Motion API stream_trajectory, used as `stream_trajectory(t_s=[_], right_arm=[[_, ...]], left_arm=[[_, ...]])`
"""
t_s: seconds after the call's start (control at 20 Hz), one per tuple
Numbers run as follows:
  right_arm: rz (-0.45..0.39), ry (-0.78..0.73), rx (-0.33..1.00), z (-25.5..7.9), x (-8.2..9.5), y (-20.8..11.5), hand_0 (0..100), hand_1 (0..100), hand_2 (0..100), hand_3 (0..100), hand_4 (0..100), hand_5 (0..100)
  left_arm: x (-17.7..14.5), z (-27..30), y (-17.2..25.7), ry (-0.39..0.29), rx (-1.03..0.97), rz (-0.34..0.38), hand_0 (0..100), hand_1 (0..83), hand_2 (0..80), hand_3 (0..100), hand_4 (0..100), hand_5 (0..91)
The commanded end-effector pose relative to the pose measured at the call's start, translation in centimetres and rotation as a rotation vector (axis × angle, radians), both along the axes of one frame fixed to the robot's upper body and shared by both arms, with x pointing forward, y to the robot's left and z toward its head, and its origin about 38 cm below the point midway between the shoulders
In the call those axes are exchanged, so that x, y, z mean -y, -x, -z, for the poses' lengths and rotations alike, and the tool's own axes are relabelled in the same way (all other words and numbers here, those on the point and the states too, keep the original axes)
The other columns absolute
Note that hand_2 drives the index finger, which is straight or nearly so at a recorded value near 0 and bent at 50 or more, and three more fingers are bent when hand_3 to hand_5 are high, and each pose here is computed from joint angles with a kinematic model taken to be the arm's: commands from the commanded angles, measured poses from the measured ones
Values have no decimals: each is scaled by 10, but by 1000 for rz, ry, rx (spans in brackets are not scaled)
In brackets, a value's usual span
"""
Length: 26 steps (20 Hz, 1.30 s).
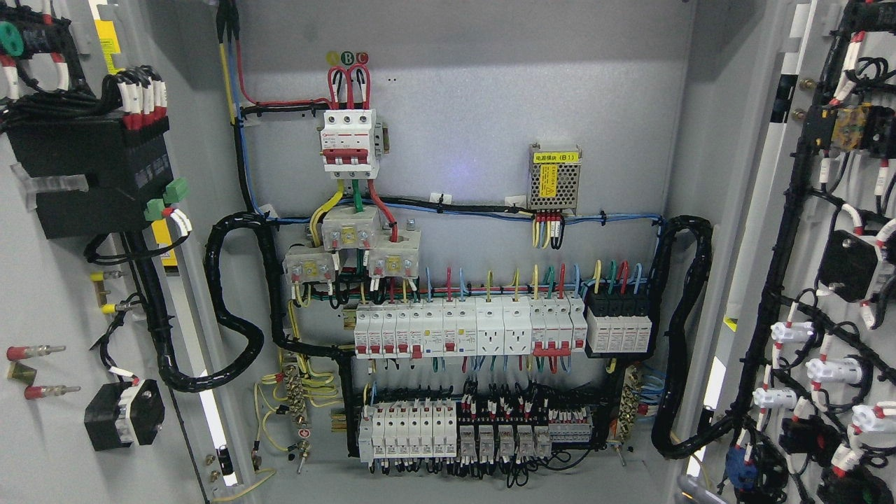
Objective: Open door with both hands
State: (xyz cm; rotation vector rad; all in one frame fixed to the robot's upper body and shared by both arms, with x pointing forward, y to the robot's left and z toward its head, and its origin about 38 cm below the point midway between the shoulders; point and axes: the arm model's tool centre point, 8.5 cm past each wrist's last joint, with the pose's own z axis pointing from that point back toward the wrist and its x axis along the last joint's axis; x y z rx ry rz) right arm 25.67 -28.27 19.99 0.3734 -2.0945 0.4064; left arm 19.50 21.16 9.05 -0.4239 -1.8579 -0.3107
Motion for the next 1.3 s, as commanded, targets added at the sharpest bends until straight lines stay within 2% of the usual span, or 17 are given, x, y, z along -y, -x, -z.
stream_trajectory(t_s=[0.0, 0.1, 0.35, 0.5, 0.65, 0.85, 1.05, 1.25], right_arm=[[95, 57, 76, -25, 35, -3, 201, 122, 0, 0, 0, 0], [99, 57, 70, -23, 36, -2, 201, 122, 0, 0, 0, 0], [113, 48, 53, -18, 38, 3, 201, 121, 0, 0, 0, 0], [114, 39, 35, -13, 37, 7, 201, 121, 0, 0, 0, 0], [105, -27, 27, -12, 38, 9, 201, 120, 0, 0, 0, 0], [88, -98, 23, -14, 42, 10, 201, 121, 0, 0, 0, 0], [102, -101, 27, -15, 46, 11, 201, 121, 0, 0, 0, 0], [101, -165, 13, -16, 54, 14, 201, 121, 0, 0, 0, 0]], left_arm=[[-33, -27, -9, -26, 69, -77, 0, 0, 0, 0, 0, 0], [-43, -28, -10, -39, 68, -103, 0, 0, 0, 0, 0, 0], [-69, -36, -10, 24, 80, -169, 0, 0, 0, 0, 0, 0], [-83, -39, -9, 7, 89, -205, 0, 0, 0, 0, 0, 0], [-97, -43, -7, -14, 102, -245, 0, 0, 0, 0, 0, 0], [-112, -47, -4, 26, 112, -285, 0, 0, 0, 0, 0, 0], [-126, -52, -1, 31, 126, -325, 0, 0, 0, 0, 0, 0], [-139, -57, 1, 55, 137, -353, 0, 0, 0, 0, 0, 0]])
